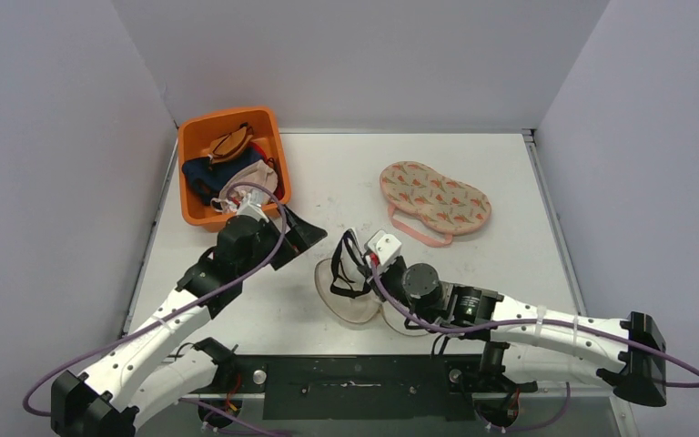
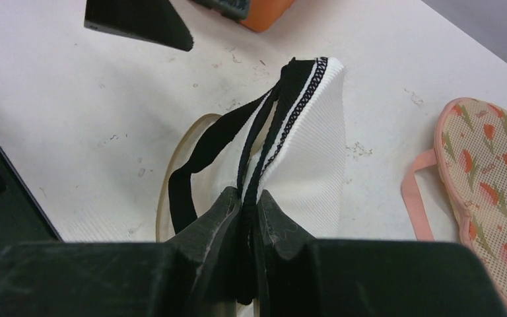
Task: Unzip the laundry bag and remove the bra
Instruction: Pick up the bra from the laundry bag.
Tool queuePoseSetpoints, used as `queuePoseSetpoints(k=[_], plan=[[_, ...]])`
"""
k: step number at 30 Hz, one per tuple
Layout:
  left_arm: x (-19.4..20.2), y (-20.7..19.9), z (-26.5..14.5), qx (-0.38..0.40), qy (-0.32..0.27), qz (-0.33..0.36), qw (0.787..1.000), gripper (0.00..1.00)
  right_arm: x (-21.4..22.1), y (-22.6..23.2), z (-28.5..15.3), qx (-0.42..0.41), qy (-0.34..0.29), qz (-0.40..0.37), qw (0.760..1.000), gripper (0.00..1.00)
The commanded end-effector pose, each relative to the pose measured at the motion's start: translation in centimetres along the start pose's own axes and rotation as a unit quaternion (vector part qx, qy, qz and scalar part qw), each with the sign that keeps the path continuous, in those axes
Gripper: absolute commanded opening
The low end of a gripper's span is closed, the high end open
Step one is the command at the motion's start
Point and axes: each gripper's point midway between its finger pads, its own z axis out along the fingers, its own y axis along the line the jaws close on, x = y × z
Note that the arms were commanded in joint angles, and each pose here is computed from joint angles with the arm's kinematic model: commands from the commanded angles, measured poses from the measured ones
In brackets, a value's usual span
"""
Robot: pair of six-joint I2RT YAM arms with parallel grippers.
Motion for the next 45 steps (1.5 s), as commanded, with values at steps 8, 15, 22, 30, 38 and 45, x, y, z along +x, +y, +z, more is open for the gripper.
queuePoseSetpoints(k=[8,15,22,30,38,45], plan=[[2.7,-7.7,-1.5,0.096,0.140,-0.071,0.983,0.96,0.1,0.6,-0.5,0.055,0.008,-0.090,0.994,0.05],[5.1,-9.0,-2.0,0.057,0.179,-0.052,0.981,0.96,0.4,1.0,-0.7,0.069,0.014,-0.114,0.991,0.05],[7.2,-8.1,-0.5,0.030,0.201,-0.056,0.978,0.96,0.5,2.0,-0.5,0.072,0.015,-0.137,0.988,0.05],[8.4,-6.3,0.7,-0.004,0.209,-0.032,0.977,0.92,0.5,2.8,-0.6,0.071,0.018,-0.154,0.985,0.05],[10.0,-4.5,2.0,-0.015,0.228,-0.029,0.973,0.59,0.6,3.5,-0.6,0.063,0.017,-0.157,0.985,0.05],[10.3,-5.2,2.3,0.008,0.234,-0.025,0.972,0.34,0.9,4.2,-0.5,0.057,0.022,-0.166,0.984,0.09]])
